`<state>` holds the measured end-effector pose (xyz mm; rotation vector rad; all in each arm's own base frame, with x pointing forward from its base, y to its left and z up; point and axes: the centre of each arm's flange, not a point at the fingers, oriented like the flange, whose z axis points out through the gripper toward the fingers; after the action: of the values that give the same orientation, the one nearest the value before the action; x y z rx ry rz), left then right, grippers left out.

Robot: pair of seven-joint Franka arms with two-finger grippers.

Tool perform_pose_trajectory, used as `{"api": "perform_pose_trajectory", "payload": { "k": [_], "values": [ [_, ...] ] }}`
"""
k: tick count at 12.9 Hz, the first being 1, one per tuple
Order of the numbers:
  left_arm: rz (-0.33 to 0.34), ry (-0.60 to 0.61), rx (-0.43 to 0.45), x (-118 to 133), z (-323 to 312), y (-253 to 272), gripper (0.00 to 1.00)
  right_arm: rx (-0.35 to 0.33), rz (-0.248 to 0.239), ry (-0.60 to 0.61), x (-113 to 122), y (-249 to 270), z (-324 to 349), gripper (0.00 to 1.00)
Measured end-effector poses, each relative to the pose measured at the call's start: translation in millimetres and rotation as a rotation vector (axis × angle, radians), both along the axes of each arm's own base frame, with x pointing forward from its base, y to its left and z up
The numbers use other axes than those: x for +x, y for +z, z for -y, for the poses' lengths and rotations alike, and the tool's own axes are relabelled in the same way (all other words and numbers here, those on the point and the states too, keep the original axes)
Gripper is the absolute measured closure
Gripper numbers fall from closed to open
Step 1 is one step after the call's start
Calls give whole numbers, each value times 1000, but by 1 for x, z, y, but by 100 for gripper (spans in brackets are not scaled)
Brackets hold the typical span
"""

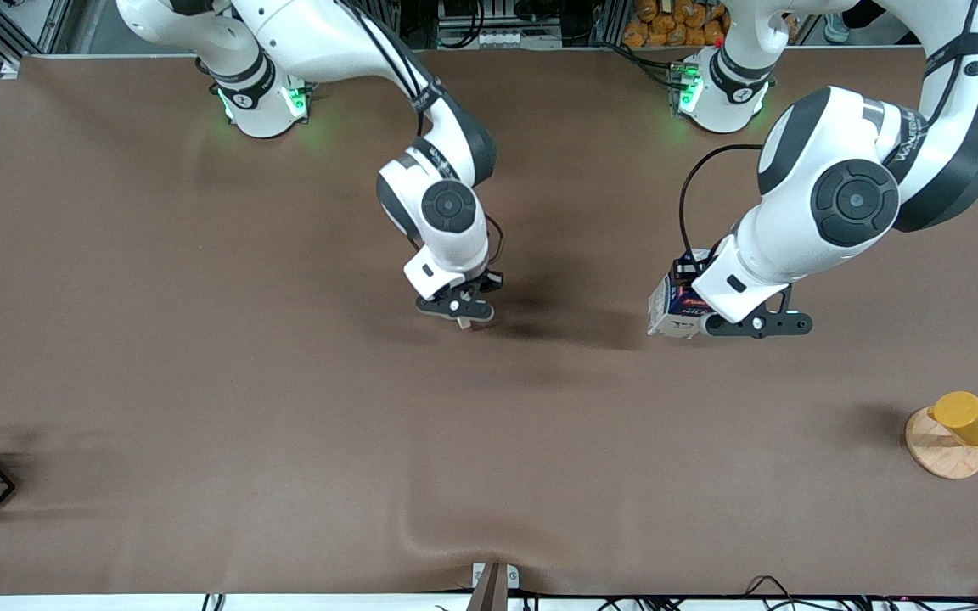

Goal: Place milk next to cup
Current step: 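Carry the carton and the mug toward the table middle with both grippers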

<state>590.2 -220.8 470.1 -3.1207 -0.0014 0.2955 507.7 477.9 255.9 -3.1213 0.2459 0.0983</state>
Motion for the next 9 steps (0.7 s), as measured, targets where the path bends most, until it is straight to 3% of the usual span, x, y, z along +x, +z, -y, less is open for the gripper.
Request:
{"api": "perform_pose_trajectory", "payload": {
  "k": [2,3,6,9],
  "values": [
    [-2,-1,0,0,1,-1,47,1,1,1,1,0,-2,96],
    [-3,-2,0,0,1,-2,47,4,4,3,1,2,-4,89],
    [-3,2,2,-2,5,-2,47,26,30,2,9,25,-7,57],
    [-3,24,7,-5,14,-2,47,36,56,-10,23,88,12,23]
  ]
}}
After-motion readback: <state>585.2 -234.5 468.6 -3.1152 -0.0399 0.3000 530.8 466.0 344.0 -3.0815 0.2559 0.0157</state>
